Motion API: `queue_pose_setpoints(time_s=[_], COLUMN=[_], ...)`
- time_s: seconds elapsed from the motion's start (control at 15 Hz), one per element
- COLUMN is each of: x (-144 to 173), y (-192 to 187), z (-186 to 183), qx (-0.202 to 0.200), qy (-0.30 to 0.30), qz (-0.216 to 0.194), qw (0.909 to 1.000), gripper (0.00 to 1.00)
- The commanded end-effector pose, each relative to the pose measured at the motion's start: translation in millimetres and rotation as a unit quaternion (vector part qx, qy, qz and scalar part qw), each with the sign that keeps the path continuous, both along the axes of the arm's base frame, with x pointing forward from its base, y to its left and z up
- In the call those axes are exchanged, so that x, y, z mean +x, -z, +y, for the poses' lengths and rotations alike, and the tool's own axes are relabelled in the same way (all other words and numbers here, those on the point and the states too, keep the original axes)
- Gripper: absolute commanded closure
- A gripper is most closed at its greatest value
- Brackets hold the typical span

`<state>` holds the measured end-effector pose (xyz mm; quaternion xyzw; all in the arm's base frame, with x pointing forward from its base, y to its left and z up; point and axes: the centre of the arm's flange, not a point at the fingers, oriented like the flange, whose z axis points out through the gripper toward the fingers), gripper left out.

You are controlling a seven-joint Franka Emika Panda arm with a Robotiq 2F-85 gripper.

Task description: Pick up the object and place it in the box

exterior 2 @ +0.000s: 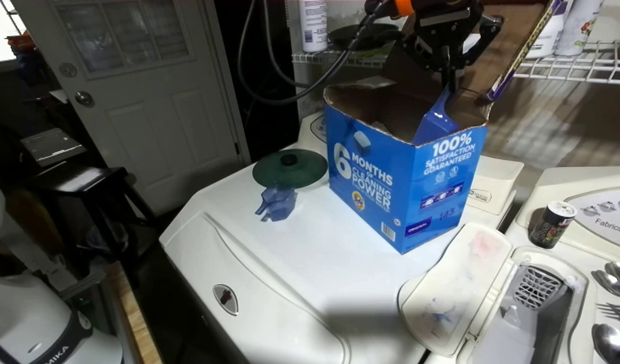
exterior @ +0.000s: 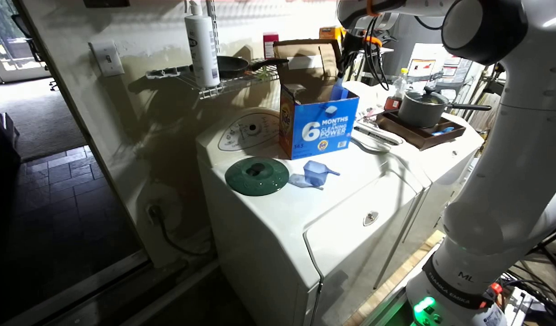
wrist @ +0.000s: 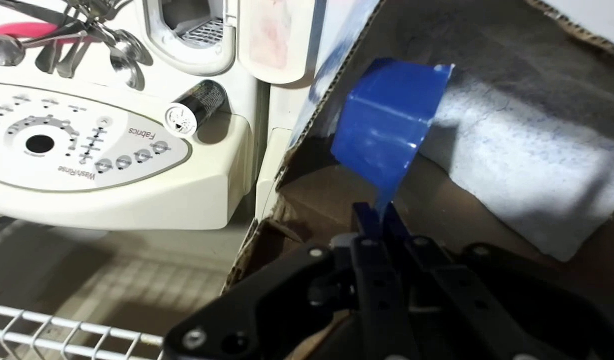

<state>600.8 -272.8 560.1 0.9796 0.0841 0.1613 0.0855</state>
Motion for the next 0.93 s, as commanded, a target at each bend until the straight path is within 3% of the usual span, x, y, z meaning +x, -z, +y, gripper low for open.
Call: queue_pose_setpoints(time_s=[0.0, 0.87], x=[17.5, 17.8], y=[10.1, 31.0], z=[-6.8, -2.4], qx=[0.002, 0.018], qy=[-0.013, -0.017], qz=[0.005, 0.014], qw=[0.9999, 0.9996], gripper=[0.98, 0.98])
